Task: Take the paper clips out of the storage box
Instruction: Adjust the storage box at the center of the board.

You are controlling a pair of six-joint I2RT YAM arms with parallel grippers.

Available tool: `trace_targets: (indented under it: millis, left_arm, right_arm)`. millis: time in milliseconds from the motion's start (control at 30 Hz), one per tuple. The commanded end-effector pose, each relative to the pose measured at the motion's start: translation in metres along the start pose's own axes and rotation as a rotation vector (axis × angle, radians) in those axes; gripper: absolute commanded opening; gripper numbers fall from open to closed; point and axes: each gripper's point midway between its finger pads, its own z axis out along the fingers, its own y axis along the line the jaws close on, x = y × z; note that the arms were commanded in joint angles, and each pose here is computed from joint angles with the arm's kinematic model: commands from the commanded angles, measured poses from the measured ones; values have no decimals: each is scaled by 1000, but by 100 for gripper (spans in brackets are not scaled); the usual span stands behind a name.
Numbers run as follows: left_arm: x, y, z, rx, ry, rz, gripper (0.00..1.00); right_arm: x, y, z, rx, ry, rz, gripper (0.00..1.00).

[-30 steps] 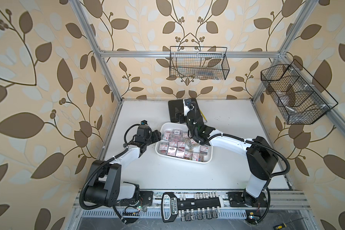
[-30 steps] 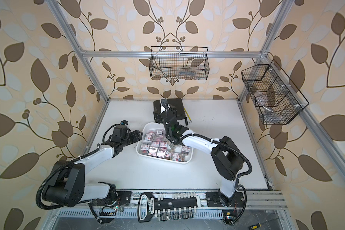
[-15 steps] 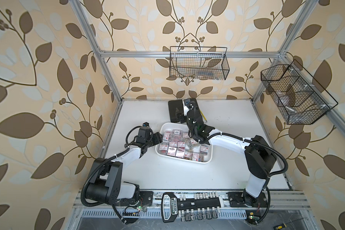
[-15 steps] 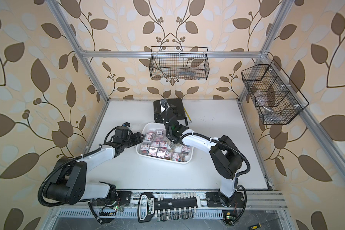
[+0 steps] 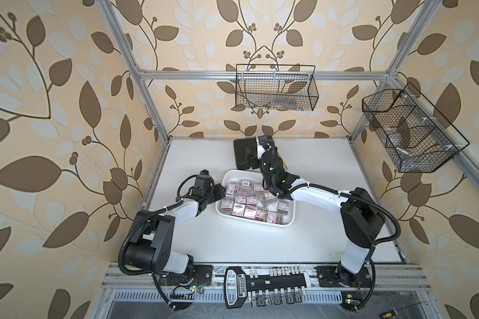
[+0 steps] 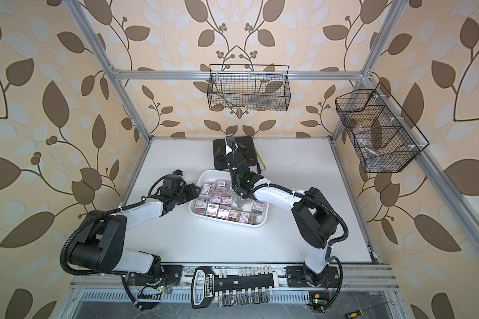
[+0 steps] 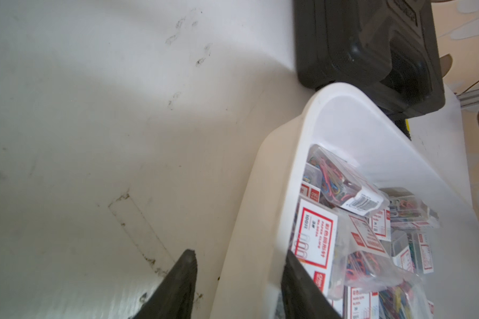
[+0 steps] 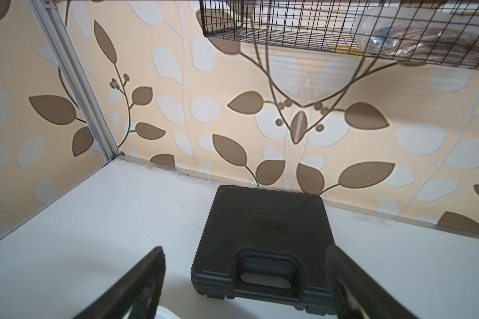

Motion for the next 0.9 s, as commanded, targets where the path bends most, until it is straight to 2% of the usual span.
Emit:
trace_targets:
  millis: [0, 267, 400, 500, 567, 600, 667, 700, 733, 800, 867]
  left_arm:
    - [-18, -15, -1, 36, -61, -9, 43]
    - [-22, -10, 6, 30, -99, -111, 15]
    - [-26, -15, 6, 44, -118, -136, 6]
    - [-27, -21, 4, 57, -131, -142, 5]
    - [-27, -23, 2, 51, -140, -133, 10]
    - [-26, -21, 2, 40, -139, -128, 16]
    - [-29, -22, -4, 35, -153, -111, 42]
    - [-28, -20, -6, 21, -155, -104, 58]
    - [-28, -19, -8, 11, -157, -94, 68]
    - [-27, -15, -12, -6, -161, -75, 79]
    - [-29, -15, -20, -15, -178, -58, 83]
  right_arm:
    - [-11, -4, -6, 9, -37, 29, 91]
    - [-1, -3, 10, 20, 26, 32, 91]
    - [-8, -16, -3, 53, -17, 82, 91]
    - [-9, -23, -4, 73, -27, 113, 92]
    - [-6, -20, 1, 63, -17, 116, 92]
    - [-3, -15, 5, 42, -3, 112, 92]
    - [3, -8, 15, 38, 27, 85, 92]
    - [6, -9, 20, 58, 45, 78, 92]
    - [5, -11, 24, 77, 56, 84, 92]
    - [-2, -9, 24, 72, 46, 87, 91]
    - [-12, -4, 18, 51, 16, 82, 91]
